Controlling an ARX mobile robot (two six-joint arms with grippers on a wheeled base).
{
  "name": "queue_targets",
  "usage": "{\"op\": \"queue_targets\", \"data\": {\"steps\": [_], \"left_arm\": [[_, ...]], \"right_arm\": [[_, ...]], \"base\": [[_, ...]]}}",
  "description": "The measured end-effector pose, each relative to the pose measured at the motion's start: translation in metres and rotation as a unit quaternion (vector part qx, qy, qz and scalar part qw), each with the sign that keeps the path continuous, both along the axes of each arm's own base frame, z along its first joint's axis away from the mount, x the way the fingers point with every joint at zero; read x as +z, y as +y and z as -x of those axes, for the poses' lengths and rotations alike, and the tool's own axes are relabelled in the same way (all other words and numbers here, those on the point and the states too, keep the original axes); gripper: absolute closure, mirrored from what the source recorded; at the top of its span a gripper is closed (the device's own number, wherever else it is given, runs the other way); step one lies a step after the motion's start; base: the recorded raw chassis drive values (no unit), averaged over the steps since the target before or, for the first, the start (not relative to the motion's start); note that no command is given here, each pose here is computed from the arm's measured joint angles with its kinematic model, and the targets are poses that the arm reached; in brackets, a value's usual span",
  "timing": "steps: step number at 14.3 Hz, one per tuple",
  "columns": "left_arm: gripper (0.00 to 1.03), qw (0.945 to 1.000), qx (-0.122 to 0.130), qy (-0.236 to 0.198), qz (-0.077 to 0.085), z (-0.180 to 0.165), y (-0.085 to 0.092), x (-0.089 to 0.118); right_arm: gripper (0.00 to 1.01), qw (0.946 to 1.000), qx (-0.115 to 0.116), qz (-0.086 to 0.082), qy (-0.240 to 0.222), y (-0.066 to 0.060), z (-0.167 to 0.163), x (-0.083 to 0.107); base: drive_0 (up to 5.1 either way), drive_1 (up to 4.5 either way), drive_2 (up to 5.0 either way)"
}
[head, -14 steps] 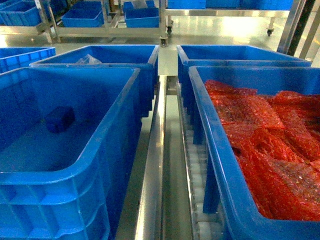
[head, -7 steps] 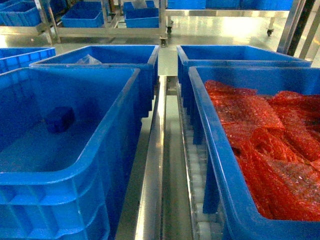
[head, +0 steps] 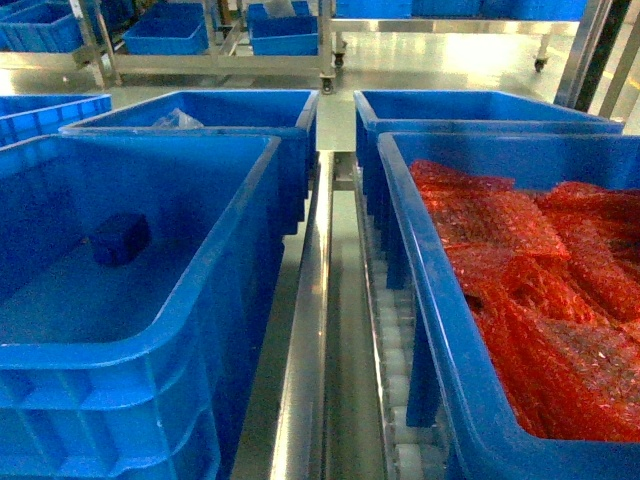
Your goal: Pick blue part to blue bin on bottom shelf
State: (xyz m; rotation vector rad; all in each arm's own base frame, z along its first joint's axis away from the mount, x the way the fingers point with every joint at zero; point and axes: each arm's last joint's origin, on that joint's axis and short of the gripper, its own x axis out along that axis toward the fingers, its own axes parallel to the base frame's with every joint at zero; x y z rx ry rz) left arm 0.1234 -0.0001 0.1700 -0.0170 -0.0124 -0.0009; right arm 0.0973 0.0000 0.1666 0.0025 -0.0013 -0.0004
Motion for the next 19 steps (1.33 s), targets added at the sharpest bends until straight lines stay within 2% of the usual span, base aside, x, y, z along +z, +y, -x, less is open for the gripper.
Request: {"op": "queue_targets", "data": {"steps": [11, 12, 13, 15, 16, 19], "left_arm": [[1.01, 1.0, 0.0, 0.0, 0.0, 0.016, 0.0, 0.0], [1.01, 0.9996, -0.001, 0.027, 0.0, 0.022, 0.0, -0.006], [1.01, 1.0, 0.0, 0.003, 0.0, 0.026, 0.0, -0.003], [1.01, 0.9999, 0.001, 0.01, -0.001, 0.026, 0.0, -0.004], [0.97, 1.0, 0.0, 0.006, -0.001, 0.026, 0.0, -0.003], [0.57, 1.0, 0.0, 0.008, -0.001, 0.026, 0.0, -0.004]], "right_arm": [[0.03, 1.0, 0.0, 0.0, 0.0, 0.0, 0.0, 0.0], [0.03, 1.0, 0.0, 0.0, 0.001, 0.0, 0.0, 0.0], [0.03, 1.0, 0.0, 0.0, 0.0, 0.0, 0.0, 0.0], [0.03, 1.0, 0.0, 0.0, -0.001, 0.0, 0.0, 0.0], [0.03, 1.0, 0.0, 0.0, 0.0, 0.0, 0.0, 0.0], [0.03, 1.0, 0.0, 0.0, 0.0, 0.0, 0.0, 0.0]], "base": [[0.0, 0.0, 0.0], [0.0, 0.0, 0.0], [0.0, 0.0, 0.0], [0.0, 0.0, 0.0], [0.0, 0.0, 0.0], [0.0, 0.0, 0.0]]}}
